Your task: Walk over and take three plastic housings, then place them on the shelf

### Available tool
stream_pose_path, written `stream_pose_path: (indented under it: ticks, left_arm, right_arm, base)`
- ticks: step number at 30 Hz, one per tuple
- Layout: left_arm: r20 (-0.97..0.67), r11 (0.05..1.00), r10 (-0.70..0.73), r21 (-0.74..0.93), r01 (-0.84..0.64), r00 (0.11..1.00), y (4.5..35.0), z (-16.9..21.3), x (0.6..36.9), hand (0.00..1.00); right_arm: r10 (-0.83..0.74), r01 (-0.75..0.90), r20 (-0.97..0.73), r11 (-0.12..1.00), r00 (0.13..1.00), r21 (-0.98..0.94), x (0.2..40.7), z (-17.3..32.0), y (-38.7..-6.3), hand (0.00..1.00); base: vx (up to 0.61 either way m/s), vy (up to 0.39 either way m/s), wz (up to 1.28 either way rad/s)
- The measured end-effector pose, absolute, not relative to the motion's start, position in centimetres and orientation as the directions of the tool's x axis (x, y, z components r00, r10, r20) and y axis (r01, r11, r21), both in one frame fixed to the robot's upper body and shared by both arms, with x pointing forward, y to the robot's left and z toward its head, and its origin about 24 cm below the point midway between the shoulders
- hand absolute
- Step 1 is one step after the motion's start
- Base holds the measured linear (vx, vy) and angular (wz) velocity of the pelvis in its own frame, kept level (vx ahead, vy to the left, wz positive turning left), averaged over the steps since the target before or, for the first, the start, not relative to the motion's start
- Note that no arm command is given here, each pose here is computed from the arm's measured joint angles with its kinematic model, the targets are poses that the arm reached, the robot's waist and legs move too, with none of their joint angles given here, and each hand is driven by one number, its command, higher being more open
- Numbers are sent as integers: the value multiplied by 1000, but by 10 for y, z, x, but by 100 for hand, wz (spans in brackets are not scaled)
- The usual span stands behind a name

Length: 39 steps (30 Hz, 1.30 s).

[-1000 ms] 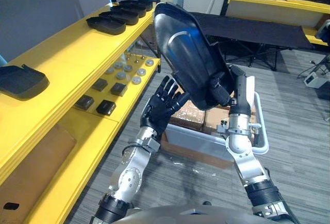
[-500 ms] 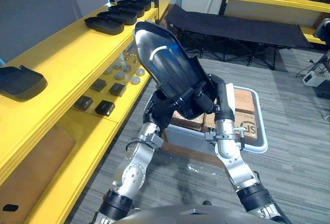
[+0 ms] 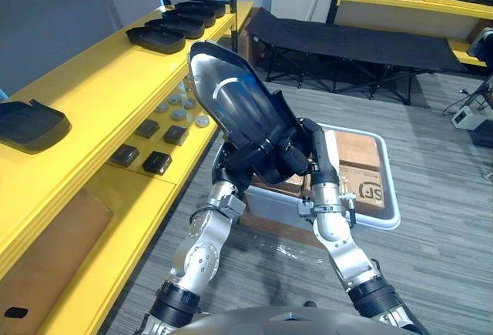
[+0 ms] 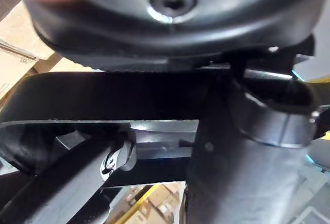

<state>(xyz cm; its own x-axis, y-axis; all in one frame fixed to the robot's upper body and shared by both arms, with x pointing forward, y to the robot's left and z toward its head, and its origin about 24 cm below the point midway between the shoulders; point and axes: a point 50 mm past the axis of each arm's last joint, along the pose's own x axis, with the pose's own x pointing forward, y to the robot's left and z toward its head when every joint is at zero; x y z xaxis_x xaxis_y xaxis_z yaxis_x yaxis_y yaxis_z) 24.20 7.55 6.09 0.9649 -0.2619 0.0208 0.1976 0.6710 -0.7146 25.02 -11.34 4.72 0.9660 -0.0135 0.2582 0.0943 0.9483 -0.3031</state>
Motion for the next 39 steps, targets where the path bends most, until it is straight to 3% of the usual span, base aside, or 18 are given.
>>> stream_pose_path:
  ticks: [8,17,18,33,36,39]
  left_arm:
    - [-107,680,-131,-733,10,986,88,44,246,0]
    - [-122,680,-55,-731,-53,991,92,41,246,0]
    - [-120,681,-51,-730,-54,991,92,42,246,0]
    - [-130,723,105,-671,-166,986,107,44,249,0]
    - [-90,762,204,-610,-216,975,114,52,248,0]
    - [-11,779,405,-520,-351,914,134,67,247,0]
  right_arm:
    - [37,43,261,954,965,-297,245,46,-101,0]
    - [46,29,265,962,963,-273,244,47,-90,0]
    - [46,28,265,963,963,-270,244,47,-90,100]
    - [171,-144,246,982,954,-124,239,52,-74,100]
    - [177,-161,228,983,957,-87,240,55,-74,100]
    - [154,-151,185,988,971,-33,236,54,-81,100]
  base:
    - [0,0,-1]
    - [0,0,0]
    - [0,0,0]
    - [0,0,0]
    - [0,0,0]
    - [0,0,0]
